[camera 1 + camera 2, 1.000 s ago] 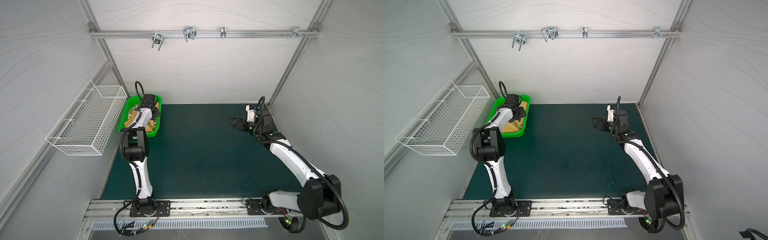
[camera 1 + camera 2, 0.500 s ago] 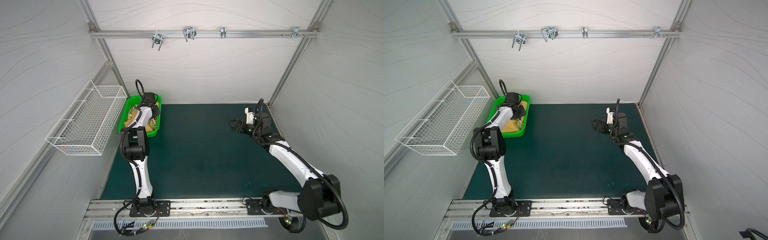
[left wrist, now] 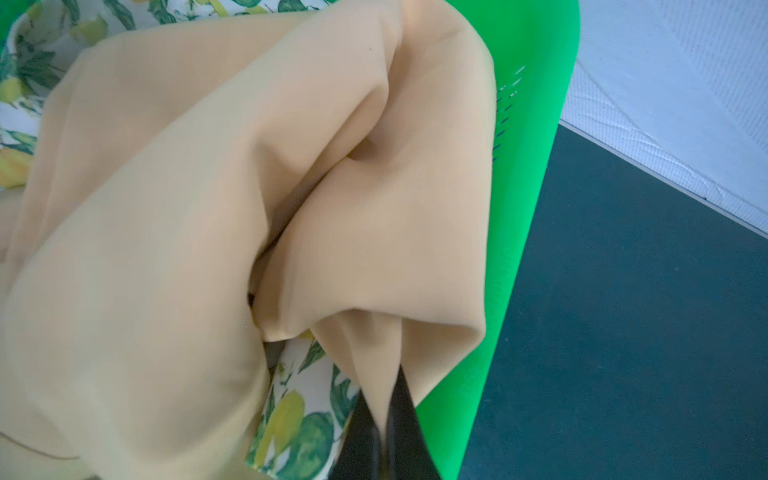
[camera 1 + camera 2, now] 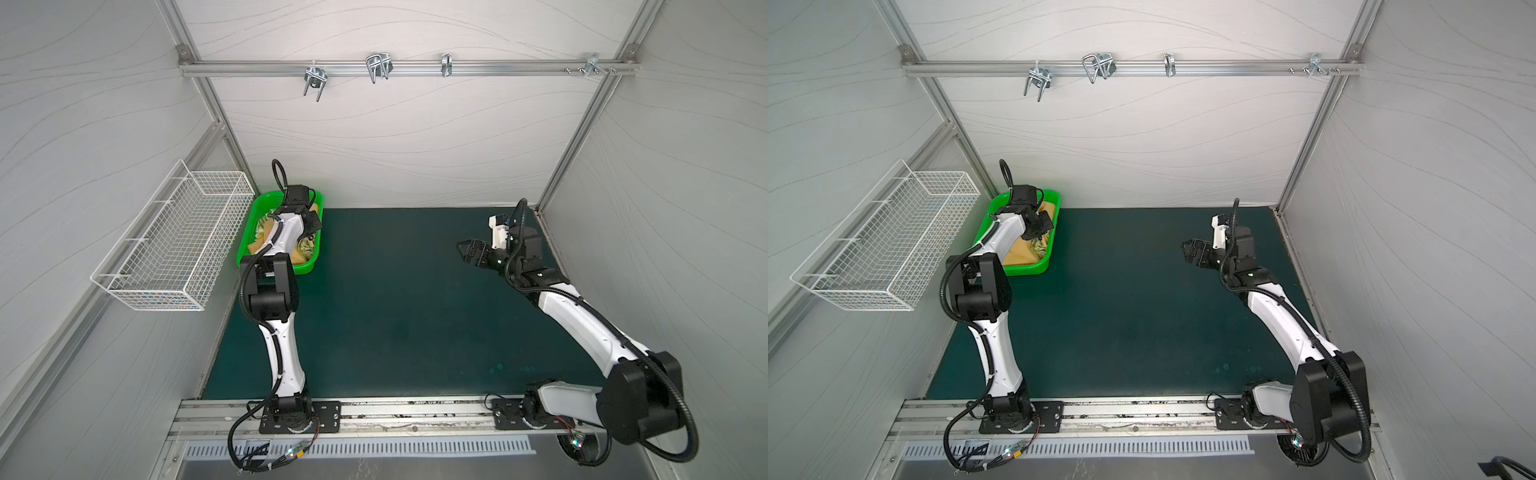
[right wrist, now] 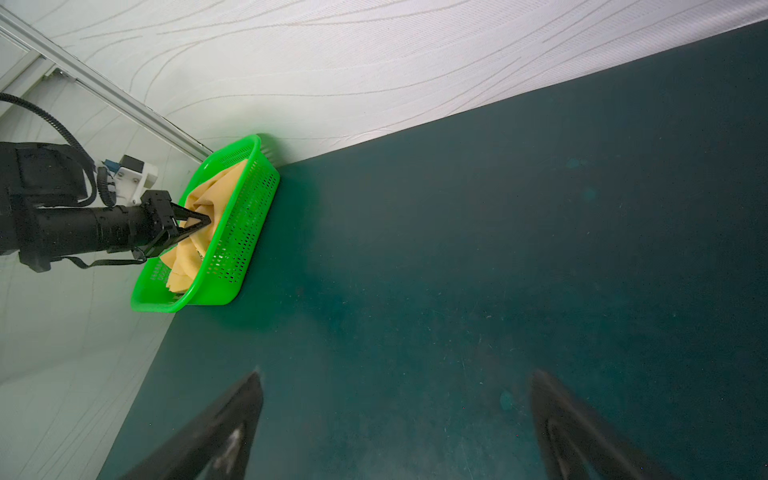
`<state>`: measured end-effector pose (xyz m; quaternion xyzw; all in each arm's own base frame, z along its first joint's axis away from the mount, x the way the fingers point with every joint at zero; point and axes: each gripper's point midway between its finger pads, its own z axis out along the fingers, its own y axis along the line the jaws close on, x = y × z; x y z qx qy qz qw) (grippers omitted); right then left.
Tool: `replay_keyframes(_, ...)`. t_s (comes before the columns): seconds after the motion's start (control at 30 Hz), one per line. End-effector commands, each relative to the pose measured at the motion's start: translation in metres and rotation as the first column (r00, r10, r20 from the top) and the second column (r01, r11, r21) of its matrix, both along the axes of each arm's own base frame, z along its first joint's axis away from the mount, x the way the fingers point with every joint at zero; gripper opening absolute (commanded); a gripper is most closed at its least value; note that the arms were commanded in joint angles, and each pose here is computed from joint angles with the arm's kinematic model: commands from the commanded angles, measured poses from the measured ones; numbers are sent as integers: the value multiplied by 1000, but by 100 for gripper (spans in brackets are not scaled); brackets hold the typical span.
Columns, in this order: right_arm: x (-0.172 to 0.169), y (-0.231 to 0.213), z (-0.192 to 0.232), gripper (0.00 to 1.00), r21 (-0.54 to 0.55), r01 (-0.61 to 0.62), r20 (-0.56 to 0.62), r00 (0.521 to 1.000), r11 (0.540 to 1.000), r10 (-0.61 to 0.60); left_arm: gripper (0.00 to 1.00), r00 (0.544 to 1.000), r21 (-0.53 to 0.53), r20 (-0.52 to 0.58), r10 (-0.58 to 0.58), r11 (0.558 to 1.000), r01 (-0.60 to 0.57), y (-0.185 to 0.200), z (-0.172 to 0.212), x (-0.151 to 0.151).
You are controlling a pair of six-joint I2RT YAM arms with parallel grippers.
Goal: Fold and stack the skirts
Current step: 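Grasp the tan skirt in the green basket with left gripper while right arm rises, then lift the tan skirt out with the left gripper and lay it on the table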
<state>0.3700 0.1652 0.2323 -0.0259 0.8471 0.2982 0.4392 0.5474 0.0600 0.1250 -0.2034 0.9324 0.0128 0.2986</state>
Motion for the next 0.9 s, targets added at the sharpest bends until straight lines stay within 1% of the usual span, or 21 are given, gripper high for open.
replay_keyframes(0.0, -3, 7, 16, 99, 31, -28, 43, 999, 999, 27, 0, 994, -4, 95, -55, 998, 56, -14, 55, 1)
replay_keyframes(0.1, -4, 9, 20, 99, 41, -34, 43, 999, 999, 32, 0, 986, -17, 152, -62, 998, 66, -21, 75, -2)
replay_keyframes(0.17, -5, 10, 24, 99, 42, -37, 55, 998, 998, 35, 0, 977, -12, 203, -65, 998, 68, -24, 98, -4)
replay_keyframes(0.2, -6, 10, 26, 99, 42, -37, 62, 998, 998, 35, 0, 978, -12, 198, -68, 997, 72, -27, 97, -8)
replay_keyframes(0.27, -7, 10, 31, 99, 44, -39, 74, 997, 998, 35, 0, 970, -22, 230, -74, 996, 81, -32, 112, -13)
replay_keyframes(0.53, -11, 14, 46, 99, 45, -47, 105, 994, 998, 42, 0, 920, -7, 368, -135, 989, 148, -60, 178, -30)
replay_keyframes(0.63, -14, 15, 51, 99, 46, -46, 119, 992, 998, 41, 0, 897, -10, 408, -168, 982, 189, -76, 200, -39)
replay_keyframes(0.7, -15, 14, 55, 99, 45, -42, 129, 991, 998, 36, 0, 875, -11, 436, -208, 972, 237, -93, 214, -45)
replay_keyframes(0.87, -19, 8, 65, 99, 36, -22, 155, 988, 999, 17, 0, 813, 3, 486, -319, 931, 364, -138, 245, -67)
